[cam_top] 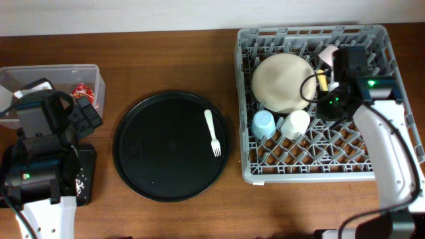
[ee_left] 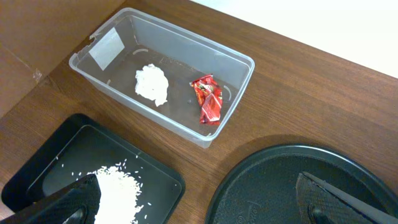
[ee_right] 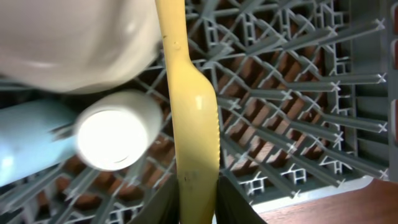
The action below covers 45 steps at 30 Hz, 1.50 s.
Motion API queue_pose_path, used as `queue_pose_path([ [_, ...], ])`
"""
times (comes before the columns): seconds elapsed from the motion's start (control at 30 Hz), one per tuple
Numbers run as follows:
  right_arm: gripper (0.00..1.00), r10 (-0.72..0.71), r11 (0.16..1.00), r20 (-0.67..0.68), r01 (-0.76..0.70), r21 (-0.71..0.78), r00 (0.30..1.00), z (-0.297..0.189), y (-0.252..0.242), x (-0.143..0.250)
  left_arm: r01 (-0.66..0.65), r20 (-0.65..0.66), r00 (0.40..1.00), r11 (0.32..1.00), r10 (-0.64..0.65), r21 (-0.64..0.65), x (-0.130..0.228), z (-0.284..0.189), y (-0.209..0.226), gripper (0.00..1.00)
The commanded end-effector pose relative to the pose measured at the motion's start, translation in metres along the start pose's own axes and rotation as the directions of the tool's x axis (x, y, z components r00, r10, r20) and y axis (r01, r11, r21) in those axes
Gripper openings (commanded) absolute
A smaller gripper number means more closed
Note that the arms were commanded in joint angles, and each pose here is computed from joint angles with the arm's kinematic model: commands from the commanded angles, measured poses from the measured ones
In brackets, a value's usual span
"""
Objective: Sort waste into correct bins and load items into the dishwasher rack
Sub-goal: 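Carry the knife right and drop it into the rack, then move right gripper back to the white fork and grasp it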
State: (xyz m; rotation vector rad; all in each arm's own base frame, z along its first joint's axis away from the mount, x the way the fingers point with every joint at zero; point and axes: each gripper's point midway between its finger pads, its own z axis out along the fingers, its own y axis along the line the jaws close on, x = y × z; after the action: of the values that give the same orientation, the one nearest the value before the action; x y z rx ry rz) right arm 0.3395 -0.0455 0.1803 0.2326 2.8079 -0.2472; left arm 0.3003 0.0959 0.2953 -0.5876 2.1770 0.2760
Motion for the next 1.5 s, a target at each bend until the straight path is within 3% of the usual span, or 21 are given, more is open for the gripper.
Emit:
queue_pose_path([
  [0.0, 0.21, 0.029, 0.999, -0.055, -0.027, 0.031, 0.998, 0.026, -0.024, -0.004, 0.007, 0.01, 1.0, 1.0, -0.007, -0.011, -0.002, -0.002, 0.003, 0.99],
  [0.2, 0.21, 0.023, 1.0, -0.247, -0.021, 0.009, 0.969, 0.094, -0.016, 0.013, 0.007, 0.011, 1.0, 1.0, -0.007, -0.011, -0.002, -0.002, 0.003, 0.99],
  [0.4, 0.21, 0.021, 1.0, -0.26, -0.019, 0.009, 0.965, 0.098, -0.015, 0.015, 0.007, 0.01, 1.0, 1.0, -0.007, -0.011, -0.002, -0.002, 0.003, 0.99],
  [0.43, 0.27, 0.021, 1.0, -0.259, -0.02, 0.007, 0.966, 0.096, -0.015, 0.014, 0.007, 0.01, 1.0, 1.0, -0.007, -0.011, -0.002, -0.002, 0.003, 0.99],
  [0.47, 0.53, 0.023, 1.0, -0.25, -0.024, -0.001, 0.968, 0.089, -0.015, 0.01, 0.007, 0.011, 1.0, 1.0, -0.007, -0.011, -0.002, -0.002, 0.003, 0.99],
  [0.6, 0.8, 0.035, 0.999, -0.168, -0.036, -0.004, 0.985, 0.032, -0.023, -0.018, 0.007, 0.011, 1.0, 1.0, -0.007, -0.011, -0.002, -0.002, 0.003, 0.99],
  [0.7, 0.8, 0.031, 0.996, -0.086, -0.038, -0.081, 0.996, -0.02, -0.015, -0.034, 0.007, 0.011, 1.0, 1.0, -0.007, -0.011, -0.002, -0.002, 0.003, 0.99],
  [0.73, 0.79, -0.067, 0.969, 0.002, 0.066, -0.237, 0.998, -0.058, 0.017, -0.039, 0.007, 0.011, 1.0, 1.0, -0.007, -0.011, -0.002, -0.002, 0.003, 0.99],
  [0.87, 0.77, -0.234, 0.857, 0.128, 0.267, -0.441, 0.964, -0.119, 0.11, -0.016, 0.007, 0.011, 1.0, 1.0, -0.007, -0.011, -0.002, -0.002, 0.003, 0.99],
  [0.9, 0.82, -0.28, 0.829, 0.133, 0.309, -0.465, 0.951, -0.125, 0.137, -0.005, 0.007, 0.01, 1.0, 1.0, -0.007, -0.011, -0.002, -0.002, 0.003, 0.99],
  [0.93, 0.98, -0.308, 0.808, 0.123, 0.328, -0.489, 0.943, -0.127, 0.163, 0.005, 0.007, 0.011, 1.0, 1.0, -0.007, -0.011, -0.002, -0.002, 0.003, 0.99],
  [1.07, 0.98, -0.485, 0.712, 0.093, 0.454, -0.536, 0.87, -0.101, 0.251, 0.046, 0.007, 0.011, 1.0, 1.0, -0.007, -0.011, -0.002, -0.002, 0.003, 0.99],
  [1.13, 0.97, -0.488, 0.768, 0.0, 0.43, -0.475, 0.873, -0.066, 0.268, 0.056, 0.007, 0.011, 1.0, 1.0, -0.007, -0.011, -0.002, -0.002, 0.003, 0.99],
  [1.2, 0.9, -0.459, 0.855, -0.088, 0.413, -0.312, 0.884, -0.019, 0.272, 0.058, 0.007, 0.01, 1.0, 1.0, -0.007, -0.011, -0.002, -0.002, 0.003, 0.99],
  [1.23, 0.89, -0.472, 0.857, -0.114, 0.425, -0.293, 0.874, -0.001, 0.282, 0.063, 0.007, 0.01, 1.0, 1.0, -0.007, -0.011, -0.002, -0.002, 0.003, 0.99],
  [1.33, 0.71, -0.518, 0.84, -0.168, 0.462, -0.285, 0.839, 0.039, 0.308, 0.083, 0.007, 0.01, 1.0, 1.0, -0.007, -0.012, -0.002, -0.002, 0.003, 0.99],
  [1.47, 0.68, -0.49, 0.858, -0.185, 0.433, -0.277, 0.852, 0.063, 0.322, 0.086, 0.007, 0.01, 1.0, 1.0, -0.007, -0.011, -0.002, -0.002, 0.003, 0.99],
])
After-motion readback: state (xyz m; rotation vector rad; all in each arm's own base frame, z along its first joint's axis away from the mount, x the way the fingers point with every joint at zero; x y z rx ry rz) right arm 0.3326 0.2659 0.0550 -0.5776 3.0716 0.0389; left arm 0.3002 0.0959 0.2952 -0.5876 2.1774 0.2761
